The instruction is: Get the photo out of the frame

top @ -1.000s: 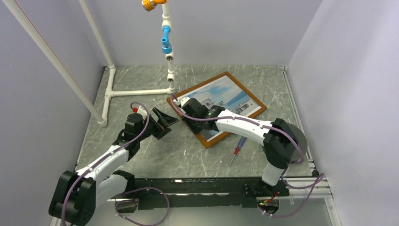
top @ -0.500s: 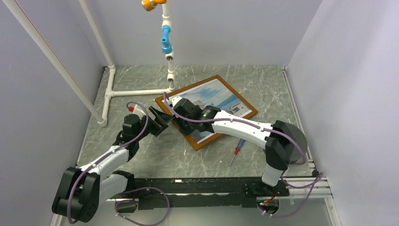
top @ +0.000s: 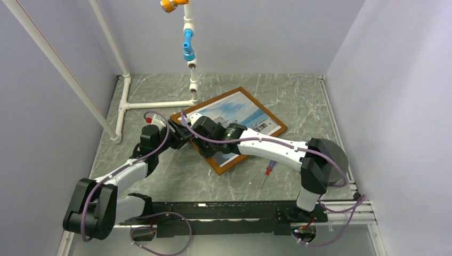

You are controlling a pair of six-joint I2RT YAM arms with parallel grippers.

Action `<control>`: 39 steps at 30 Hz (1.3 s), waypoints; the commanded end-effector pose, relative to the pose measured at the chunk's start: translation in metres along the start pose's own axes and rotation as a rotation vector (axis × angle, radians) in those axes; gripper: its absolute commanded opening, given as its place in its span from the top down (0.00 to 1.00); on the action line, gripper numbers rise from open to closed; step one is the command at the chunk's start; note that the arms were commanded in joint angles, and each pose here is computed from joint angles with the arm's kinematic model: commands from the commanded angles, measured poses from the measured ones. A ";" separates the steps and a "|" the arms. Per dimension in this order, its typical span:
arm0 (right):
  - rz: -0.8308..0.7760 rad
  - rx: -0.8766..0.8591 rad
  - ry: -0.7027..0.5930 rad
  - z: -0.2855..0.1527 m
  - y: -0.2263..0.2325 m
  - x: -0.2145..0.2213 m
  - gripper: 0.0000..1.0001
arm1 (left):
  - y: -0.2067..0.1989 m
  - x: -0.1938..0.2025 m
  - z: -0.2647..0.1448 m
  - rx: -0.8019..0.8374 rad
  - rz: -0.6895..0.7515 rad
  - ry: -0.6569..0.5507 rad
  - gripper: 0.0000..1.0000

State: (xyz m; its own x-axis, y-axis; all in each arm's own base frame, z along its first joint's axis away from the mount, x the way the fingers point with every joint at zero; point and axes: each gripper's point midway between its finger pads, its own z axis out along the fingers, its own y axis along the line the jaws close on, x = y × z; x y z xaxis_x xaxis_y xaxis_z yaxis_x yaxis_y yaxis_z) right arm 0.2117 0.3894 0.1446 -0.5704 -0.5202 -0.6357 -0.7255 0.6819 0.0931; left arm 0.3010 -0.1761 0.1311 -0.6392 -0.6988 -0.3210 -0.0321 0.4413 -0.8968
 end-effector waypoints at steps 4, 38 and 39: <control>0.009 -0.054 -0.137 -0.020 0.020 -0.044 1.00 | -0.018 -0.012 -0.003 0.033 0.045 -0.031 0.46; -0.896 0.591 -0.392 -0.076 -0.033 0.068 0.00 | -0.052 -0.044 -0.040 0.130 0.094 0.033 0.84; -0.906 0.638 -0.404 -0.076 -0.036 0.067 0.00 | -0.052 -0.044 -0.041 0.129 0.094 0.034 0.85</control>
State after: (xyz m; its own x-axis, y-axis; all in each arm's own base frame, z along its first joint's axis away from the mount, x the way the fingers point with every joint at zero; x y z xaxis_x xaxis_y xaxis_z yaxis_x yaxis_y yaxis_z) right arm 0.1381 0.2992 0.1304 0.2821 -0.7805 -0.5579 -0.6869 0.2417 -0.6854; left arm 0.2963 -0.1380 0.1517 -0.6668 -0.6965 -0.2650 -0.0871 0.4260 -0.9005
